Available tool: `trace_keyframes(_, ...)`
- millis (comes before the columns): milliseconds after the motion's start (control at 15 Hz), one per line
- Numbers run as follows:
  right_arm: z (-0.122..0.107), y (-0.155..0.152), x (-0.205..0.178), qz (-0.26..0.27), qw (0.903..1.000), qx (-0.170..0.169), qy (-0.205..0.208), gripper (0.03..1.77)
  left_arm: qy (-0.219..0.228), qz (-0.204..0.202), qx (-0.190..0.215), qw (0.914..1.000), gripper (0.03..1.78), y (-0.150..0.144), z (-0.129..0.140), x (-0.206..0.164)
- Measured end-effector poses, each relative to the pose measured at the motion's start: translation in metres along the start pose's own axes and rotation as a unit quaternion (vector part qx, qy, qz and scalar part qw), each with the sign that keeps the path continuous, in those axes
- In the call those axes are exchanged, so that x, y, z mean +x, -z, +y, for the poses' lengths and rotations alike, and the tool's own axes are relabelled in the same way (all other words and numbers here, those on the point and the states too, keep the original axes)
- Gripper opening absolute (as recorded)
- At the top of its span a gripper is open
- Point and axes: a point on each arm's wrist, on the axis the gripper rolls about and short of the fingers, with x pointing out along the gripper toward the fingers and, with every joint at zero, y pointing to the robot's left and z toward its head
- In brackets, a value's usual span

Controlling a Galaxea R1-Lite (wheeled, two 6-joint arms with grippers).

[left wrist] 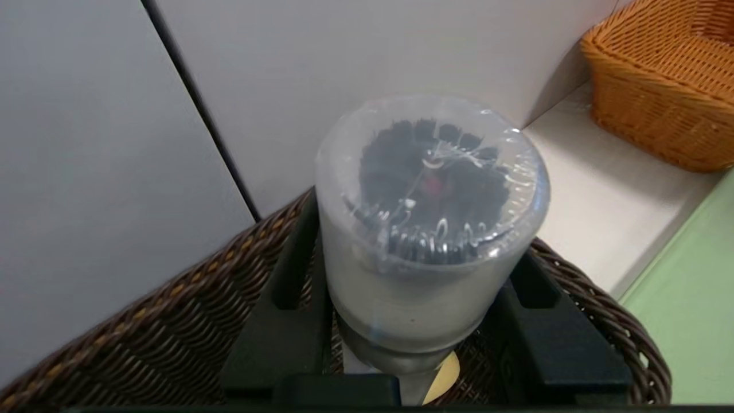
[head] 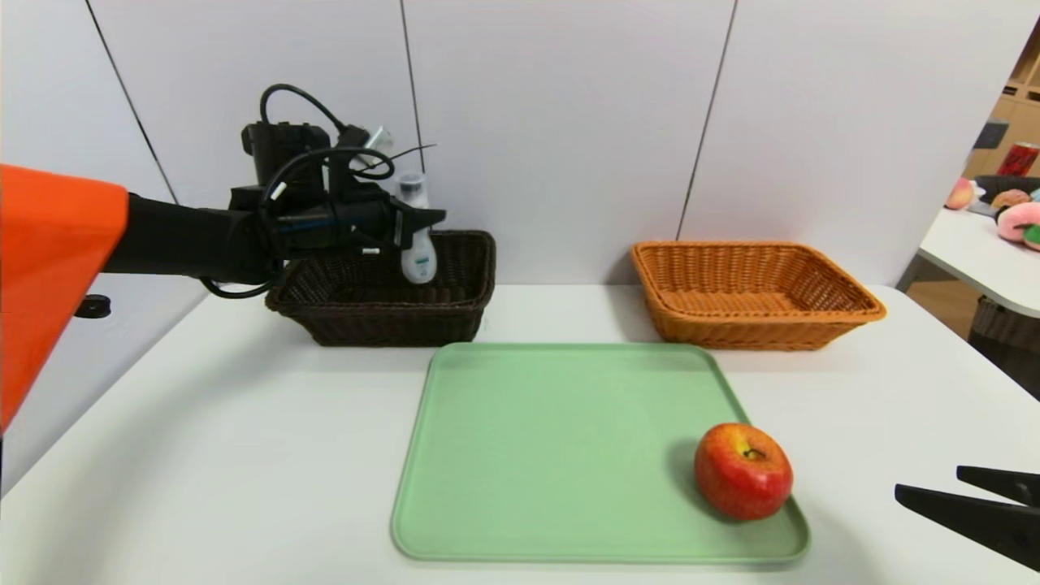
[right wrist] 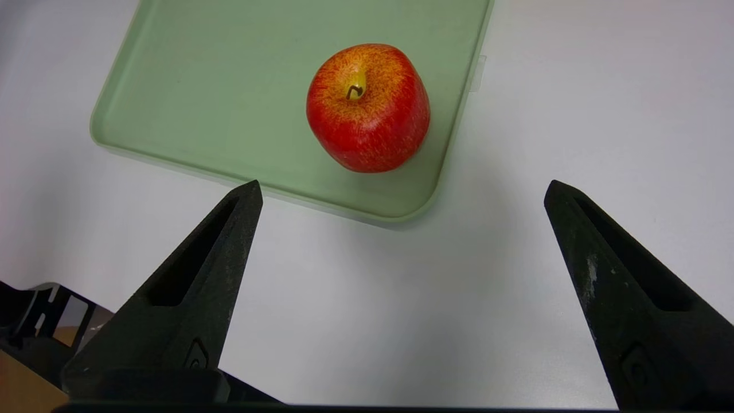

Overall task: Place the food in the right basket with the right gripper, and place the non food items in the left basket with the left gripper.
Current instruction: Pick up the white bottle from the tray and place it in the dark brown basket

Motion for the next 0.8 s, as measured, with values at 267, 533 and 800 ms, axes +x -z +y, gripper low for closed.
trace_keyframes(267,0.0,0.0,0.0,-0.001,1.0,0.0,0.0,1.7,-0.003,0.02,-0.011,0.9997,0.72,0.02,0.008,0.009)
trace_keyframes(533,0.0,-0.001,0.0,-0.002,1.0,-0.001,0.001,1.7,-0.004,0.033,-0.019,0.9993,0.72,0.038,0.015,0.017)
trace_keyframes(800,0.0,-0.002,0.001,-0.001,1.0,0.0,0.001,1.7,-0.004,0.036,-0.021,0.9991,0.72,0.044,0.017,0.022)
